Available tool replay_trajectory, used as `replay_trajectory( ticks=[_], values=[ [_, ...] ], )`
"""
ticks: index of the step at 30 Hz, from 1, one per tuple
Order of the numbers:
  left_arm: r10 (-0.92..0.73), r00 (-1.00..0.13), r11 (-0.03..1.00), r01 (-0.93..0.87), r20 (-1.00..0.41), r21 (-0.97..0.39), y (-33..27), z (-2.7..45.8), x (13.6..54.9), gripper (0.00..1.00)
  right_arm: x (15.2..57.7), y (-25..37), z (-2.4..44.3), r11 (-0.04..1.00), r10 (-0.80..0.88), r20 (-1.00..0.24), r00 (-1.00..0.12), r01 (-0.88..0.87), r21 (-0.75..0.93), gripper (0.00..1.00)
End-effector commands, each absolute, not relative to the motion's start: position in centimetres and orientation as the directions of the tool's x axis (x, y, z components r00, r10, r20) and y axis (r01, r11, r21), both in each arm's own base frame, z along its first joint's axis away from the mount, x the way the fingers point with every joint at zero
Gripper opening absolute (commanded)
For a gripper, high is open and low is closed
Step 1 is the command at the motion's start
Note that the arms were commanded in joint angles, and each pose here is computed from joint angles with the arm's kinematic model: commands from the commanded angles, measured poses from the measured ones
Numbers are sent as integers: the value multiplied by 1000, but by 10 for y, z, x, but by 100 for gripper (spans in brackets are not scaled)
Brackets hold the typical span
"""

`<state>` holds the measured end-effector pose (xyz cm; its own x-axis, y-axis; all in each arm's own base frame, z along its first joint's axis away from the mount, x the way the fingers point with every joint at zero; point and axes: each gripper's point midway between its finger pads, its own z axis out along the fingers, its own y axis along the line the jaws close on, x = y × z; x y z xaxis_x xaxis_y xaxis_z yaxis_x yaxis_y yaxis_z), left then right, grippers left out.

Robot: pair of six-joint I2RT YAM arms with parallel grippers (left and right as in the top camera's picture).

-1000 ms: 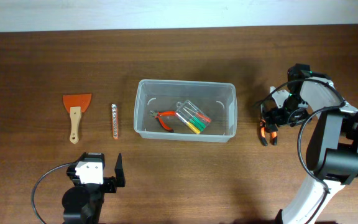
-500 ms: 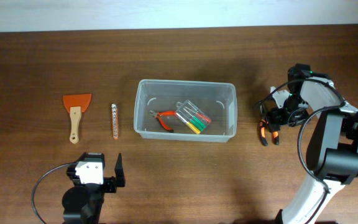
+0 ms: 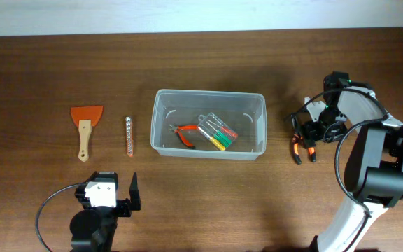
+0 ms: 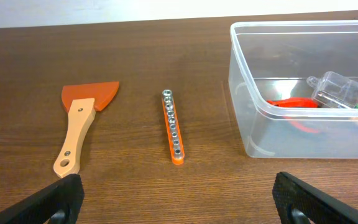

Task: Pack container
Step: 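Lower the right gripper and grasp the needle-nose pliers at the joint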

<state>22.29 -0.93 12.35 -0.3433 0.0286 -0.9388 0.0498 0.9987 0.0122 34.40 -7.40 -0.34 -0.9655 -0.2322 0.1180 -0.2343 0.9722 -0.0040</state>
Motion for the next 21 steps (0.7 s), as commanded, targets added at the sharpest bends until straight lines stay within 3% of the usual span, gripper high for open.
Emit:
replay_trajectory(
  ticks=[1, 16, 21],
  values=[
    [28, -342, 998, 64, -939, 6, -12, 122, 223, 99, 337, -46, -26, 961, -275, 158, -949, -267, 68, 72],
    [28, -342, 998, 64, -939, 6, -12, 122, 223, 99, 340, -36, -26, 951, -309, 156, -938, -304, 50, 72],
    [28, -342, 998, 64, -939, 6, -12, 122, 223, 99, 340, -37, -26, 952, -308, 157, -938, -303, 51, 56]
  ],
)
